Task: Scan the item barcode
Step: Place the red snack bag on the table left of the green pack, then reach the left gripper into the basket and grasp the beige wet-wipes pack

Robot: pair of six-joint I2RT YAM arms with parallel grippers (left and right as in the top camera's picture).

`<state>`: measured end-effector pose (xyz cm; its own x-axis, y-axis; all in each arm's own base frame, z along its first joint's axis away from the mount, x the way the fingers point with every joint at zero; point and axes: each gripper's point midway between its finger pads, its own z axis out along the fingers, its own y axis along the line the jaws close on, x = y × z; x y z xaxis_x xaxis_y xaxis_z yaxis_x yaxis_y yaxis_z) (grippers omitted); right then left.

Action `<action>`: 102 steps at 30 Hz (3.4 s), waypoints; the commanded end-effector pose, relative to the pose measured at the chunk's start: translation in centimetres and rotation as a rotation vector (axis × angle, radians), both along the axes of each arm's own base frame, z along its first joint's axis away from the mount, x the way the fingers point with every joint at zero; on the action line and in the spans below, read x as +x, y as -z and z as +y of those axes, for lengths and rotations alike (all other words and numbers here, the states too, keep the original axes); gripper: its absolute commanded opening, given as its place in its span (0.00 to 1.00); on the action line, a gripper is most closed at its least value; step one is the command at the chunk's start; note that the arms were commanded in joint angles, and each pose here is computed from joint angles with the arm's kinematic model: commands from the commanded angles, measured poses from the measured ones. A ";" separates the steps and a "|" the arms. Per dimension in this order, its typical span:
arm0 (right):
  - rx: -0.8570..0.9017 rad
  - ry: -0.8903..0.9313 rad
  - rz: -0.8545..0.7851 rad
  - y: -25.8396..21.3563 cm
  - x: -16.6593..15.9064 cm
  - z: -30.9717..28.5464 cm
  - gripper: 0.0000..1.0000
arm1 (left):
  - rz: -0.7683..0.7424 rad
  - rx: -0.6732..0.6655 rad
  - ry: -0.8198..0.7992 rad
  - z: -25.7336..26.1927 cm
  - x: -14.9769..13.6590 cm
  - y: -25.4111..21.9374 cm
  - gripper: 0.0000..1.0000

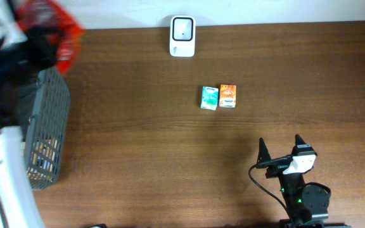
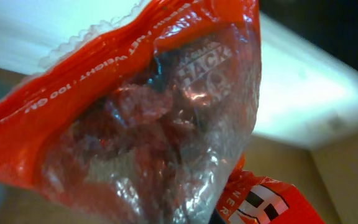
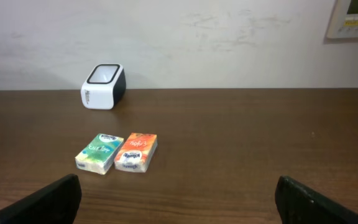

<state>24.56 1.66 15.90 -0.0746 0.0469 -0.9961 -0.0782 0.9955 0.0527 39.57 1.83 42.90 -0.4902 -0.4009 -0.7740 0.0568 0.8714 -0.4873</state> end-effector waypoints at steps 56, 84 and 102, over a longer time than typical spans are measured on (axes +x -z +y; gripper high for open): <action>0.004 -0.003 0.003 0.2 0.0 0.1 0.98 | 0.908 0.152 -0.754 25.4 -3.4 18.4 0.92; 0.004 -0.004 0.003 0.2 0.0 0.1 0.98 | 1.513 0.192 -1.031 23.8 -15.8 42.6 0.59; 0.004 -0.003 0.003 0.2 0.0 0.1 0.98 | 0.495 -0.075 -0.586 20.3 -0.5 7.9 0.00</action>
